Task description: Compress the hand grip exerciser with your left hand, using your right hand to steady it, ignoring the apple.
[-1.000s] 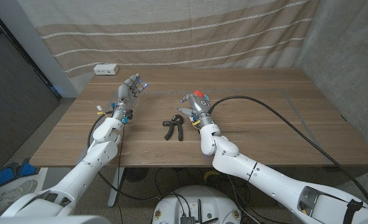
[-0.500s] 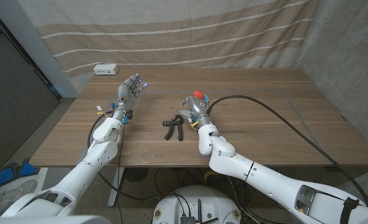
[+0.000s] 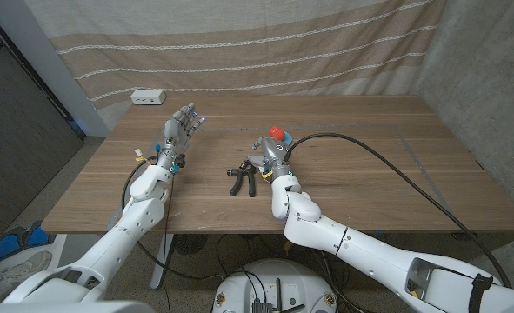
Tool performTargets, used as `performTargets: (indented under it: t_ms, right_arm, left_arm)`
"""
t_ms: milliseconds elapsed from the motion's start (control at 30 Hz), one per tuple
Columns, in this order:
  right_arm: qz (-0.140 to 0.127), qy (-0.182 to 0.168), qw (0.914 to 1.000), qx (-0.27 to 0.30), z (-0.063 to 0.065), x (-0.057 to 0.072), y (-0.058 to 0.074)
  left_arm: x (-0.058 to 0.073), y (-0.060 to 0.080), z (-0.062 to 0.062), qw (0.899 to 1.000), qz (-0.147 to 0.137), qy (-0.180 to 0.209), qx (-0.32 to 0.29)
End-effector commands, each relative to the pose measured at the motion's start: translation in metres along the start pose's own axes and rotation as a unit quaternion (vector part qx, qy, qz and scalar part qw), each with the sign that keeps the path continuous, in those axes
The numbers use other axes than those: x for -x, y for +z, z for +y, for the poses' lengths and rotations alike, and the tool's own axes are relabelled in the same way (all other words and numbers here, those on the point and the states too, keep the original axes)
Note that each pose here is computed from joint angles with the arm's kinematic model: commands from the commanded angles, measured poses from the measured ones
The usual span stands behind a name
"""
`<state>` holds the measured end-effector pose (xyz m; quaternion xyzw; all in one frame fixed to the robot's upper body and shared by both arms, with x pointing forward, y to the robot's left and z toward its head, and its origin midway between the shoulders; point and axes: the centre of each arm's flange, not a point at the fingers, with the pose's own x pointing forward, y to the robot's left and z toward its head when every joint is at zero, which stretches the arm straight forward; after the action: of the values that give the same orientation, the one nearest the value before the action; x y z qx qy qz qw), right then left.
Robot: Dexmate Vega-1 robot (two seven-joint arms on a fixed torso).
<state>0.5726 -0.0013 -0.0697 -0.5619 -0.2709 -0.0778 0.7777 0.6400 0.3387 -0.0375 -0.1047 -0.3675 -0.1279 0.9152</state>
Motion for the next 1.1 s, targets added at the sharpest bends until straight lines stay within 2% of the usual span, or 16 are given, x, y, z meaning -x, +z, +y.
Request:
performTargets:
  t_ms: [33,567,767,1100]
  right_arm:
    - [0.019,0.01,0.9994,0.026,0.006,0.003,0.011]
    - [0.037,0.015,0.9983,0.043,0.02,0.001,0.015]
    - [0.046,0.02,0.9973,0.054,0.026,-0.002,0.013]
    - [0.053,0.024,0.9964,0.062,0.029,-0.003,0.013]
  left_arm:
    - [0.003,-0.001,0.004,1.0,-0.004,0.001,0.004]
    - [0.004,-0.001,0.01,1.0,-0.005,-0.006,0.005]
    - [0.005,0.0,0.012,1.0,-0.006,-0.007,0.005]
    - [0.003,0.001,0.013,1.0,-0.008,-0.015,0.004]
